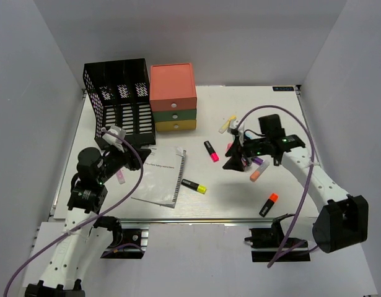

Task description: Organize the desk

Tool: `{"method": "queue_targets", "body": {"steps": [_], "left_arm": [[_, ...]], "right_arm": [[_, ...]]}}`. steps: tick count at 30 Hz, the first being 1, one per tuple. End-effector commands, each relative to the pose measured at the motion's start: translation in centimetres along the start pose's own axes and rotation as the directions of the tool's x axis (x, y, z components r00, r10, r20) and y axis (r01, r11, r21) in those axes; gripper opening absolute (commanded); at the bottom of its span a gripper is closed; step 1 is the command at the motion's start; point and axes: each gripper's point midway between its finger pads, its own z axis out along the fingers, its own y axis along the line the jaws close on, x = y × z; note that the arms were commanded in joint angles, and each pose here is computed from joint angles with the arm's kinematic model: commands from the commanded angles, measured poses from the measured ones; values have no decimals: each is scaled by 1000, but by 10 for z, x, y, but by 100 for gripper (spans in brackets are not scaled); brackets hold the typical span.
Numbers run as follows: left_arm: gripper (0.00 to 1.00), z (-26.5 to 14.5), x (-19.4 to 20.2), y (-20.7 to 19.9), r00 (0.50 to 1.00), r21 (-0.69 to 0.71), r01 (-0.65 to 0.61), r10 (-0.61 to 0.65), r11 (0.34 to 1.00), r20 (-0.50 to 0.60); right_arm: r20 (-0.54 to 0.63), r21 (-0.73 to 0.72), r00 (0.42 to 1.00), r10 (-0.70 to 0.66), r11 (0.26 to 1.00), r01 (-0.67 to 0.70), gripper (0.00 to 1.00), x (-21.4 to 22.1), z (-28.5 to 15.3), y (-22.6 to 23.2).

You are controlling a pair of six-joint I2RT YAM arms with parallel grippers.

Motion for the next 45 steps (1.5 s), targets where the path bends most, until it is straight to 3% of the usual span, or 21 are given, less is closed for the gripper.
{"method": "queue_targets", "body": {"steps": [1, 2, 3, 4, 5, 6, 8, 10, 11, 12, 14, 20, 28, 32, 35, 45], "left_arm": [[55, 8, 8, -11, 999, 96, 4, 0, 995, -40], [47, 9, 11, -14, 998, 121, 12, -5, 993, -55], [40, 14, 18, -13, 996, 130, 29, -18, 991, -87], [32, 16, 21, -13, 994, 134, 41, -27, 990, -104], [32, 18, 25, -12, 992, 137, 50, -34, 989, -121], [32, 19, 27, -13, 990, 147, 59, -39, 987, -138], [49, 25, 37, -9, 981, 140, 87, -60, 986, -183], [66, 30, 45, -6, 973, 137, 112, -80, 984, -218], [77, 31, 48, -6, 970, 138, 118, -85, 983, -228], [80, 32, 50, -7, 966, 150, 129, -90, 980, -241], [86, 35, 55, -7, 960, 155, 141, -97, 978, -261], [89, 35, 58, -5, 964, 151, 144, -104, 978, -245], [90, 35, 54, -1, 970, 120, 136, -108, 983, -220], [90, 35, 52, 0, 972, 112, 131, -105, 985, -210], [90, 34, 50, 0, 974, 106, 129, -106, 986, -202], [90, 31, 44, -2, 980, 110, 120, -100, 987, -175]], "right_arm": [[7, 0, 1000, 4, 1000, -4, 62, -9, 28, -6], [-13, -9, 999, 30, 1000, -30, 16, -10, 41, -3], [-33, -10, 997, 73, 997, -73, 0, -8, 52, -9], [-41, -9, 993, 107, 994, -108, 0, -8, 58, -11], [-50, -25, 990, 130, 991, -132, 2, -8, 66, -11], [-58, -28, 981, 185, 982, -187, 16, -8, 79, -14], [-48, -30, 970, 237, 971, -238, 53, -10, 92, -17], [-46, -29, 944, 328, 944, -329, 76, -8, 110, -23], [-44, -31, 932, 359, 932, -360, 78, -8, 117, -26], [-48, -35, 907, 419, 907, -420, 80, -5, 129, -29], [-65, -36, 878, 474, 878, -476, 80, 4, 143, -32], [-30, 35, 778, 628, 778, -627, 81, 12, 184, -44], [61, 95, 718, 694, 712, -696, 79, 6, 214, -51], [117, 150, 651, 750, 635, -758, 76, 9, 225, -52], [113, 197, 579, 807, 553, -809, 72, 19, 234, -50], [119, 241, 489, 864, 453, -858, 67, 42, 252, -45]]}}
